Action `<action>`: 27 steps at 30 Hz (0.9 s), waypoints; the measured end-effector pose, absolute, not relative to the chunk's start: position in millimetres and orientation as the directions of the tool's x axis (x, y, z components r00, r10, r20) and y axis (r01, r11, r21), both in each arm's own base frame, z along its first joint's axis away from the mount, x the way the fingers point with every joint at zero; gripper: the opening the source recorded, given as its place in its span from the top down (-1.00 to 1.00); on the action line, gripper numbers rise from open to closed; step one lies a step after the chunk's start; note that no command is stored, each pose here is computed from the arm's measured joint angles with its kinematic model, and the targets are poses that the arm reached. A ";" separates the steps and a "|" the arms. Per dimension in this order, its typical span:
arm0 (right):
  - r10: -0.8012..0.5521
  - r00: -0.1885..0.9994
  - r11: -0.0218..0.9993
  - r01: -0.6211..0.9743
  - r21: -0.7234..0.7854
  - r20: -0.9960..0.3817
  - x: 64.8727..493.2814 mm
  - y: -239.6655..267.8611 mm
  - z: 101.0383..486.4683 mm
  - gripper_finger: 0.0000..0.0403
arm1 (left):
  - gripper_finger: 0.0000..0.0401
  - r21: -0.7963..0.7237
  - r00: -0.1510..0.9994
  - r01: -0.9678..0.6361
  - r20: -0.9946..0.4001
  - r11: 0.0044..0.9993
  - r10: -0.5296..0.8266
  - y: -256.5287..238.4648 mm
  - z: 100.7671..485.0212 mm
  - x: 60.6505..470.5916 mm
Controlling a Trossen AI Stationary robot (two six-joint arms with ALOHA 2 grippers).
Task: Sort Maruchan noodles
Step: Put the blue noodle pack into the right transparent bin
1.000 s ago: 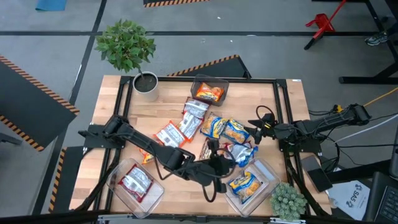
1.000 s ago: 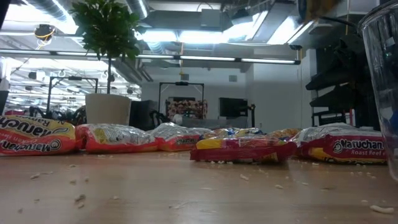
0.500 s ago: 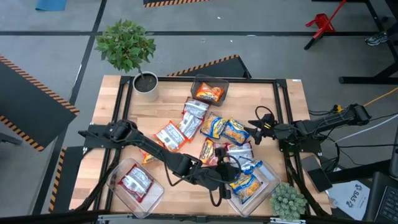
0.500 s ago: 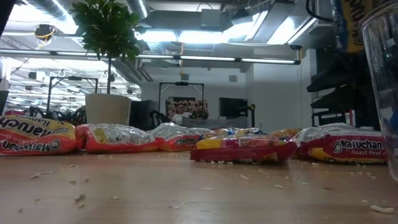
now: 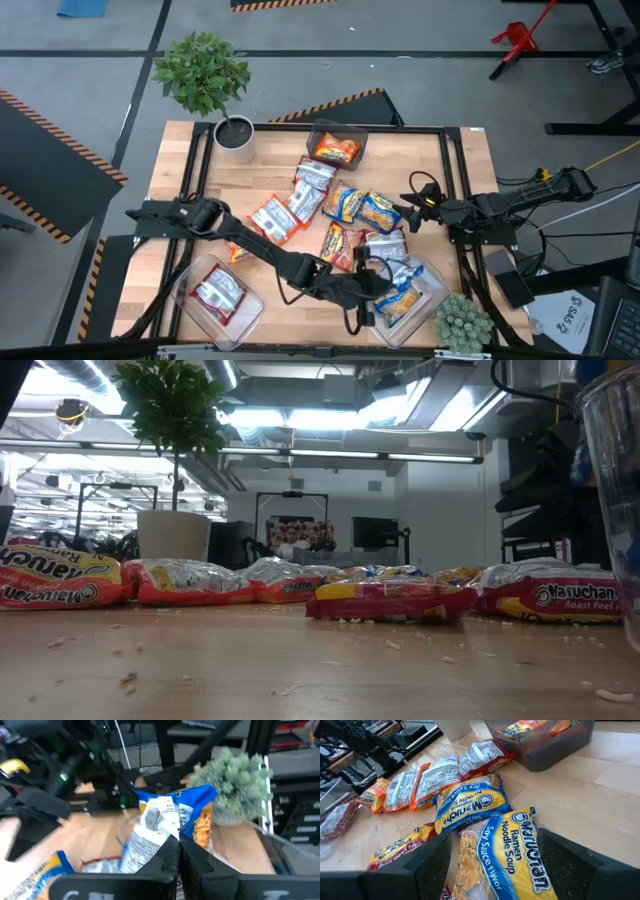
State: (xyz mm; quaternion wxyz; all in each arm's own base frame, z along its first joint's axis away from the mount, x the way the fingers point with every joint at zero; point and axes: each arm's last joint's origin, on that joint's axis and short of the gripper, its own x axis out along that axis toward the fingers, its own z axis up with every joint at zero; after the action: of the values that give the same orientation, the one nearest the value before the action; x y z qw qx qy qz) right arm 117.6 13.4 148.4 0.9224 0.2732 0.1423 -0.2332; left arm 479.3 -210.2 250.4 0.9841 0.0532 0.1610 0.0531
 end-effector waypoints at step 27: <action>-0.372 0.837 0.738 0.529 0.418 -0.402 116.5 12.6 146.6 -0.39 | 1.00 0.251 0.962 -0.006 -0.262 0.968 0.074 -219.9 262.4 484.5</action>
State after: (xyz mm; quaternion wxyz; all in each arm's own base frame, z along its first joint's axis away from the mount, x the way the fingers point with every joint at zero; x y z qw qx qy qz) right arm 116.5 12.6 146.6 0.9205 0.2665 0.1476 -0.2446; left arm 484.5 -219.9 262.4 0.9826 0.1249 0.1359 0.0206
